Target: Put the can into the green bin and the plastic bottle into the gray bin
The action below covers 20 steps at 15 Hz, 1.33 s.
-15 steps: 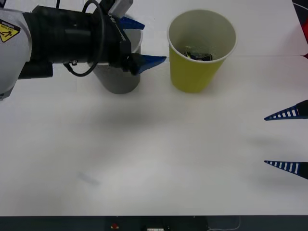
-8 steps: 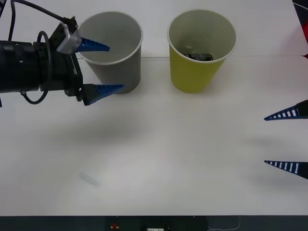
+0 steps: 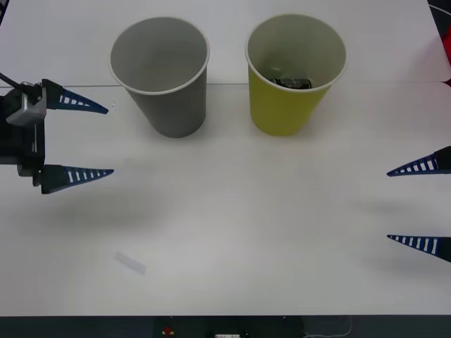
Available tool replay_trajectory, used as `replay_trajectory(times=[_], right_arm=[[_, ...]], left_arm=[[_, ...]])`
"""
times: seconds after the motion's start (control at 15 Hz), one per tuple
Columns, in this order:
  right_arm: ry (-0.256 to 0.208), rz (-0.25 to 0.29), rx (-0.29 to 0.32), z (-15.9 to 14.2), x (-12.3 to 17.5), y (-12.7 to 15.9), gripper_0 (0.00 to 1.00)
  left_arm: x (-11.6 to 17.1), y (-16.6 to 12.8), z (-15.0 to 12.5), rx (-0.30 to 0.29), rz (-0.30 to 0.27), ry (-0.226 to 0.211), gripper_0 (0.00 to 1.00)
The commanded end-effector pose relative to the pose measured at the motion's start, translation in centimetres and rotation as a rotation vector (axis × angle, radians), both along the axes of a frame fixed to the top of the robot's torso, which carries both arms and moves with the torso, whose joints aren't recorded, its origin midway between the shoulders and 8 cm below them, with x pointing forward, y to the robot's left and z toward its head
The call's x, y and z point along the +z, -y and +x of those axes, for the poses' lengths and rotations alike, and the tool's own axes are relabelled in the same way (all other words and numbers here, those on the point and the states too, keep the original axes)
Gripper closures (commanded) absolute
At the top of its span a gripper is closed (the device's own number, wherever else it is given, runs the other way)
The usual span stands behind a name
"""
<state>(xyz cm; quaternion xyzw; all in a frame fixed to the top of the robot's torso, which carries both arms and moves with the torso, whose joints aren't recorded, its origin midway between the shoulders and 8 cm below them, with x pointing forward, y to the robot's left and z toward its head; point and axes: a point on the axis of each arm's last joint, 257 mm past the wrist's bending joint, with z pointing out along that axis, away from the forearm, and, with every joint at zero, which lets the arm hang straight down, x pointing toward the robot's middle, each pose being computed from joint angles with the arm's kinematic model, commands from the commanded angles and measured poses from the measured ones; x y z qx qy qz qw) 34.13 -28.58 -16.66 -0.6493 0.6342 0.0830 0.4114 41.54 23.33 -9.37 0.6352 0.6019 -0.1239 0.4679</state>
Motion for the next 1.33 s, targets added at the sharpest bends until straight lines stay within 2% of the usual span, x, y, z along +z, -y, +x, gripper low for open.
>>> replay_trajectory(times=[0.07,0.2,0.4,0.53,0.73,1.33], right_arm=[[0.0,0.0,0.0,0.0,0.0,0.0,0.0],[0.0,0.0,0.0,0.0,0.0,0.0,0.0],[0.0,0.0,0.0,0.0,0.0,0.0,0.0],[0.0,0.0,0.0,0.0,0.0,0.0,0.0],[0.0,0.0,0.0,0.0,0.0,0.0,0.0],[0.0,0.0,0.0,0.0,0.0,0.0,0.0]], left_arm=[[-1.5,-2.7,-1.0,-0.021,0.05,-0.002,0.0],[-2.4,-4.3,-1.7,-0.023,0.095,-0.004,0.0],[-3.8,-5.6,-2.8,-0.013,0.115,-0.033,0.0],[-4.7,-6.2,-3.7,-0.015,0.119,-0.053,0.0],[-5.5,-6.0,-4.9,-0.025,0.09,-0.083,0.0],[-5.9,-6.1,-5.4,-0.048,0.1,-0.076,0.0]])
